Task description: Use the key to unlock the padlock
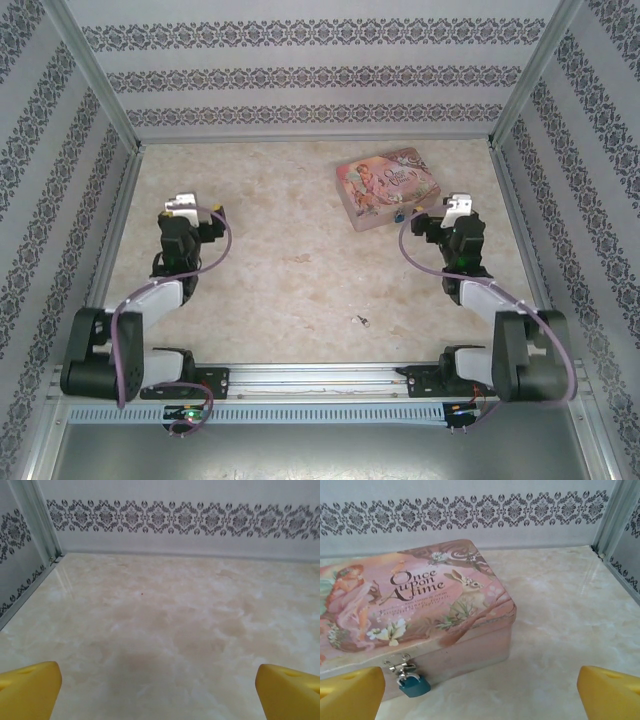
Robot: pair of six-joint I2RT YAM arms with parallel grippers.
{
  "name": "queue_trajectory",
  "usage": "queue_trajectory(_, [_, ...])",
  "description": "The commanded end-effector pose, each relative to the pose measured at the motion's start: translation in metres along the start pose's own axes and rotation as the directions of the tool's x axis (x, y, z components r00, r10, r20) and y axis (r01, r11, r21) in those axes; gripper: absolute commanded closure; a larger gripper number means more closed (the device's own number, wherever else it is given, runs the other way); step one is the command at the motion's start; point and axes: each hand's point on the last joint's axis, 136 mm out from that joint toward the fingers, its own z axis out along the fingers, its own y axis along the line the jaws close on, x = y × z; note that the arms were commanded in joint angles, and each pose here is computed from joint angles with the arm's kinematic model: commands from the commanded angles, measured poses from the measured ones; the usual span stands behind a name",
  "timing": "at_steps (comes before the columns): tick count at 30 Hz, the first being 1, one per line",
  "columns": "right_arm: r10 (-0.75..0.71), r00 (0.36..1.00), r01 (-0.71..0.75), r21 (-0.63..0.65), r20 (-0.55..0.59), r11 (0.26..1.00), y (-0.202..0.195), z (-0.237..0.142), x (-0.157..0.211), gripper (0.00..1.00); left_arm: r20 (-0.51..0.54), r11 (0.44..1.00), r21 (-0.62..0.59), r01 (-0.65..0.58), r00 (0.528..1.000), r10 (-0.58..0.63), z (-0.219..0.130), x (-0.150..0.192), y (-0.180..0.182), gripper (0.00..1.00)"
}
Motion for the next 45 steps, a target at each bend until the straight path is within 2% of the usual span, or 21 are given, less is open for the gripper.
queue_trajectory(1, [0.067, 0.992, -0.065, 0.024, -0.107, 0.998, -0.008, -0.01, -0.006, 0.02, -0.179, 0.992, 0.004, 0.127, 0.976, -0.124, -0.013, 0.004, -0.001, 0.01])
queue_trajectory(3, [0.133, 0.981, -0.134, 0.001, -0.141, 0.991, -0.007, -0.015, -0.015, 0.02, -0.239, 0.974, 0.04, 0.223, 0.949, -0.207, -0.019, -0.003, -0.013, 0.01])
queue_trajectory(7, [0.286, 0.939, -0.304, -0.07, -0.191, 0.95, -0.005, -0.017, -0.035, 0.01, -0.366, 0.947, 0.103, 0.305, 0.897, -0.249, -0.024, -0.007, -0.037, 0.01])
queue_trajectory(11, [0.455, 0.854, -0.492, -0.112, -0.252, 0.863, -0.014, -0.005, -0.044, 0.02, -0.414, 0.893, 0.185, 0.41, 0.857, -0.308, -0.024, -0.012, -0.066, 0.0])
queue_trajectory(16, [0.558, 0.767, -0.612, -0.096, -0.317, 0.785, -0.031, 0.025, -0.038, 0.02, -0.481, 0.829, 0.262, 0.495, 0.811, -0.332, -0.018, -0.005, -0.114, 0.0])
queue_trajectory(23, [0.561, 0.746, -0.622, -0.075, -0.359, 0.779, -0.038, 0.065, -0.029, 0.01, -0.57, 0.772, 0.382, 0.508, 0.787, -0.235, -0.011, 0.012, -0.201, 0.0])
queue_trajectory(33, [0.509, 0.75, -0.593, -0.091, -0.423, 0.8, -0.024, 0.108, -0.012, 0.02, -0.661, 0.654, 0.498, 0.57, 0.737, -0.14, 0.002, 0.031, -0.313, 0.0])
queue_trajectory(39, [0.476, 0.751, -0.584, -0.123, -0.457, 0.802, -0.01, 0.126, -0.009, 0.02, -0.689, 0.602, 0.533, 0.595, 0.718, -0.1, 0.01, 0.038, -0.36, 0.0])
queue_trajectory(45, [0.442, 0.752, -0.576, -0.16, -0.489, 0.802, 0.002, 0.135, -0.005, 0.02, -0.718, 0.57, 0.538, 0.622, 0.692, -0.077, 0.019, 0.05, -0.388, 0.0])
